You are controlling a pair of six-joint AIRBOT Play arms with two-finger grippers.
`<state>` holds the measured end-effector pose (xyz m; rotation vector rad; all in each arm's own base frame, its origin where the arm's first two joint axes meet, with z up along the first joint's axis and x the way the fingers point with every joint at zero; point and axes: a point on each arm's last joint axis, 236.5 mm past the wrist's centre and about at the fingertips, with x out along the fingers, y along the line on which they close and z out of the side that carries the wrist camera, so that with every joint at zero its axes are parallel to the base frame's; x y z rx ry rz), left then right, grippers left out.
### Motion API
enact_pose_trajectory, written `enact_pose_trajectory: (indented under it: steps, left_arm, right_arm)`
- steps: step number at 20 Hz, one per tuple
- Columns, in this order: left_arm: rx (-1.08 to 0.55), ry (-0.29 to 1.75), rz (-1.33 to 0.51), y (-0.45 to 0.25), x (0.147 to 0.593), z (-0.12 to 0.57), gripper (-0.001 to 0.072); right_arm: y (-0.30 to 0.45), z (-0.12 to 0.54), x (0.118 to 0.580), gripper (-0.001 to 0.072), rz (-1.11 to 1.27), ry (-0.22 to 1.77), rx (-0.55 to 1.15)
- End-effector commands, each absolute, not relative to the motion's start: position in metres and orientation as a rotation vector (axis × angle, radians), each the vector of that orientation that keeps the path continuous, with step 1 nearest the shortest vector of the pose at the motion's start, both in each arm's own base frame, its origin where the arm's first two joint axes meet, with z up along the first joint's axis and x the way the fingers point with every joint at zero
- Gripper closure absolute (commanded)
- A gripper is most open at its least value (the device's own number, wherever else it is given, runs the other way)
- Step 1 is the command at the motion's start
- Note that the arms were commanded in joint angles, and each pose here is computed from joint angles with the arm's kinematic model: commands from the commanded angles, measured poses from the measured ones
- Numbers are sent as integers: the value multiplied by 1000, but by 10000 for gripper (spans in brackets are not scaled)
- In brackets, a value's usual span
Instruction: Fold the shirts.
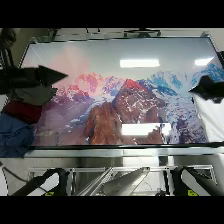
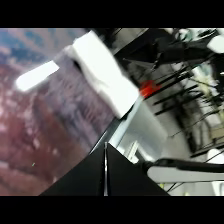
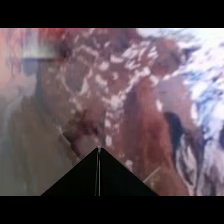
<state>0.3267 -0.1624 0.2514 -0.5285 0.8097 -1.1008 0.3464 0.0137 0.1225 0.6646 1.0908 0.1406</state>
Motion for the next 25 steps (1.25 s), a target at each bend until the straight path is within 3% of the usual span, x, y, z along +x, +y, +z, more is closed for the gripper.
enact_pose_trajectory:
  steps: [1,6,25]
  left_arm:
    - [-433,1008,-953,-166,274,174,696]
    - [-487,1081,-872,-180,229,111,695]
    - [-443,871,-774,-157,226,147,689]
  right_arm:
    - [97,67,286,694,312,1161,553]
    - [126,37,260,694,376,1202,534]
    - [137,46,263,693,407,1184,598]
